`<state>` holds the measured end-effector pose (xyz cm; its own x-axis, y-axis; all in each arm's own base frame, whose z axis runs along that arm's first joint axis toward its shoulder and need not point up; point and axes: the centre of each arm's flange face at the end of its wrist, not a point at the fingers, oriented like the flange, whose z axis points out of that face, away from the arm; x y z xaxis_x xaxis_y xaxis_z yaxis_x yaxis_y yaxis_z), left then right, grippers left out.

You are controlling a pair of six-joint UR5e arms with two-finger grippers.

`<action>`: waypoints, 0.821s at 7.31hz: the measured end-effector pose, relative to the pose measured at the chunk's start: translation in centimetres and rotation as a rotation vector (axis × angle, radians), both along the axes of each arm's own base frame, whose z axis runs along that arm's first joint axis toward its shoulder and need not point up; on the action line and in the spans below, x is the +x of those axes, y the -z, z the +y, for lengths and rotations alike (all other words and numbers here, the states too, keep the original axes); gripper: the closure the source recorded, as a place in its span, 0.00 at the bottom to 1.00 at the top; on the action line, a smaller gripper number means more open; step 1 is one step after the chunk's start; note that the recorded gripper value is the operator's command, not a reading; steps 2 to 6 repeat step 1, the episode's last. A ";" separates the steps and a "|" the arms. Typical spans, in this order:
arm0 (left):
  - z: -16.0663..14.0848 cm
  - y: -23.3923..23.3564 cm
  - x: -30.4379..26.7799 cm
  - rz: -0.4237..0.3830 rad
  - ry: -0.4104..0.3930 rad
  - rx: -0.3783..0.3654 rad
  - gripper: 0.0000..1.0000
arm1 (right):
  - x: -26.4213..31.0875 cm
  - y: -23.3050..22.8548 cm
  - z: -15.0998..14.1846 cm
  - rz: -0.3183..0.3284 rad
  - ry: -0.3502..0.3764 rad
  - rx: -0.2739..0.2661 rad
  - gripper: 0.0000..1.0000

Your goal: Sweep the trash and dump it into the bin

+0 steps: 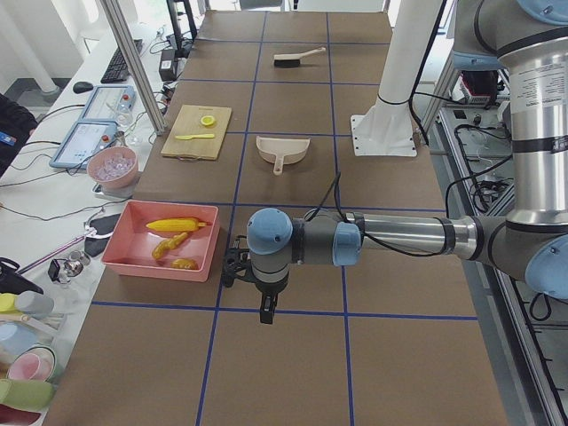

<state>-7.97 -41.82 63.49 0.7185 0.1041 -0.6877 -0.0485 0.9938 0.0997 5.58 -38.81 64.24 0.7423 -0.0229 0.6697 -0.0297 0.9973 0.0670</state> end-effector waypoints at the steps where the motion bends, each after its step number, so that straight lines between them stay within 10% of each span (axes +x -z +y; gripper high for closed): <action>1: 0.0 0.1 0.0 0.000 0.000 0.002 0.02 | 0.0 0.0 0.0 0.000 0.000 0.001 0.00; 6: 0.0 0.1 0.0 0.000 0.000 0.002 0.02 | 0.0 0.0 0.0 0.000 0.000 0.001 0.00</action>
